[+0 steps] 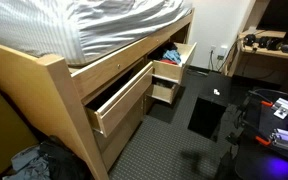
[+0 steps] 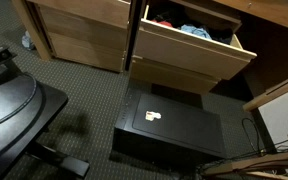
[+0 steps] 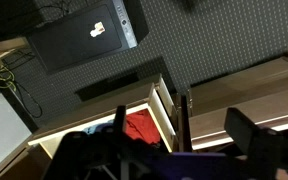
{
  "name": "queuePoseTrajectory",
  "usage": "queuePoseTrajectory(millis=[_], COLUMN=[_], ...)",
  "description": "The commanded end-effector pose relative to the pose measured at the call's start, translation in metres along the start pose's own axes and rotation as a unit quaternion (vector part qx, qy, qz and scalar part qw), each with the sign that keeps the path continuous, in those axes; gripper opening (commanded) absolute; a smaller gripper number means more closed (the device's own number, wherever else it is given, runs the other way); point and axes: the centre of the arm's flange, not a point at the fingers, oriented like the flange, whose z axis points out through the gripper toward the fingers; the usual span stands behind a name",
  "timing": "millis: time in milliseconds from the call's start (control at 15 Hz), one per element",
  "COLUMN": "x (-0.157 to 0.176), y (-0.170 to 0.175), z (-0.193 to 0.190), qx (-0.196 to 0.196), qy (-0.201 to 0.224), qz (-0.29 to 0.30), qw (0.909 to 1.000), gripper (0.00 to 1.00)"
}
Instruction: Close the upper drawer of the cabinet to the right and open the upper drawer of the cabinet to the left
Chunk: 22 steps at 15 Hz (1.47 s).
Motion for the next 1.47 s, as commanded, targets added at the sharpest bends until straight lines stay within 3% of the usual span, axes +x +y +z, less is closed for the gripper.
queuePoseTrajectory(millis=[0, 533, 600, 667, 800, 933, 1200, 1267, 1400], x=[0.0, 0.0, -0.003, 0.001, 0.024, 0.023, 0.01, 0.003, 0.003], y=[0.0, 0.0, 0.005, 0.015, 0.044, 0.063, 0.094, 0.085, 0.087], z=[0.0, 0.0, -0.008, -0.008, 0.036, 0.082, 0.184, 0.144, 0.166], qx=[0.0, 0.0, 0.015, 0.034, 0.049, 0.063, 0.126, 0.101, 0.1], qy=[0.0, 0.0, 0.033, 0.028, 0.022, 0.015, -0.077, -0.054, -0.07], qz=[0.0, 0.0, 0.052, 0.078, 0.137, 0.193, 0.26, 0.243, 0.245], qw=[1.0, 1.0, 0.998, 0.996, 0.9891, 0.979, 0.9543, 0.9634, 0.9618], gripper=[1.0, 1.0, 1.0, 1.0, 1.0, 1.0, 1.0, 1.0, 1.0])
